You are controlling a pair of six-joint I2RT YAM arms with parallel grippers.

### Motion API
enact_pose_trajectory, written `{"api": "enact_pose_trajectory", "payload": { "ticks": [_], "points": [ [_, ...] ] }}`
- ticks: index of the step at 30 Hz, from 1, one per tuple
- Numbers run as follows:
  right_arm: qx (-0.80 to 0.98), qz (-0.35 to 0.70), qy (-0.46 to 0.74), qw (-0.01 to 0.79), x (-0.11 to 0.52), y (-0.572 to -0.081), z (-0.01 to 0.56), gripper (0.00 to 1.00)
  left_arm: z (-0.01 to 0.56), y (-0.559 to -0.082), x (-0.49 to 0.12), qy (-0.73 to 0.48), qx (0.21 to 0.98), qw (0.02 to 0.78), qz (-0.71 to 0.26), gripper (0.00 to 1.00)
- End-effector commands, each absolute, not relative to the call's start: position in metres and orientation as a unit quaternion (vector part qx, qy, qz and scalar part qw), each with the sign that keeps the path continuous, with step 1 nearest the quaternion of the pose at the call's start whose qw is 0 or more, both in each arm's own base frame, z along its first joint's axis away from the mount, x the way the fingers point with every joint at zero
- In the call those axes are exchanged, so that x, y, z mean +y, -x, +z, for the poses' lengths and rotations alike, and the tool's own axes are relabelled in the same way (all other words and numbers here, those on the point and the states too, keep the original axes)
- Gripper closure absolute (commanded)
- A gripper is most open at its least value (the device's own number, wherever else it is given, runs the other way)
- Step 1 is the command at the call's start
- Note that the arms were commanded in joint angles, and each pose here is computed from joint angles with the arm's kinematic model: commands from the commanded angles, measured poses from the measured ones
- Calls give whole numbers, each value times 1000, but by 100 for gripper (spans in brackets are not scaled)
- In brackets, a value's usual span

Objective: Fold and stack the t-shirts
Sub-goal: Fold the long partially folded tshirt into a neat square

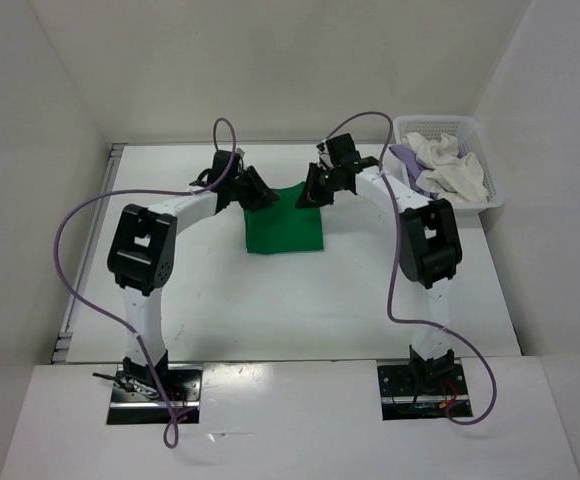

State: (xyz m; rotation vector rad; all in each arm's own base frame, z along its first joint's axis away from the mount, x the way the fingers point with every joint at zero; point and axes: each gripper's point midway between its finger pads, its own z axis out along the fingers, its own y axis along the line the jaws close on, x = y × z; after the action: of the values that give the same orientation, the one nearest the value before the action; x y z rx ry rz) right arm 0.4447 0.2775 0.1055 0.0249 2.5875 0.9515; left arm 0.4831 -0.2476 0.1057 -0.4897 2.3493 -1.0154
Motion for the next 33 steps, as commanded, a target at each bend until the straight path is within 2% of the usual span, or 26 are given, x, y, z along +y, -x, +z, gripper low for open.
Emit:
{"api": "enact_pose_trajectory", "payload": {
  "ticks": [1, 7, 12, 16, 18, 20, 22, 26, 30, 33],
  "points": [
    [924, 329, -6, 196, 270, -425, 97, 90, 74, -510, -228, 208, 871, 258, -363, 59],
    [939, 303, -29, 161, 247, -396, 53, 97, 51, -532, -187, 243, 868, 262, -346, 58],
    [948, 281, -43, 144, 230, -388, 24, 100, 64, -524, -179, 234, 864, 273, -353, 48],
    [947, 282, -42, 148, 231, -390, 30, 100, 100, -514, -174, 224, 851, 299, -368, 36],
    [944, 286, -35, 160, 231, -392, 45, 100, 118, -506, -164, 215, 850, 321, -358, 33],
    [943, 288, -33, 166, 231, -391, 54, 95, 140, -499, -153, 210, 845, 348, -348, 33],
    [935, 300, -27, 185, 233, -392, 76, 86, 149, -487, -139, 214, 843, 368, -329, 33],
    [931, 305, -23, 197, 229, -381, 94, 75, 138, -474, -111, 220, 850, 388, -279, 33],
    [925, 315, -17, 213, 226, -368, 120, 71, 89, -465, -106, 214, 882, 336, -253, 33],
    [921, 318, -19, 225, 220, -363, 136, 68, 75, -467, -114, 204, 890, 308, -266, 36]
  ]
}}
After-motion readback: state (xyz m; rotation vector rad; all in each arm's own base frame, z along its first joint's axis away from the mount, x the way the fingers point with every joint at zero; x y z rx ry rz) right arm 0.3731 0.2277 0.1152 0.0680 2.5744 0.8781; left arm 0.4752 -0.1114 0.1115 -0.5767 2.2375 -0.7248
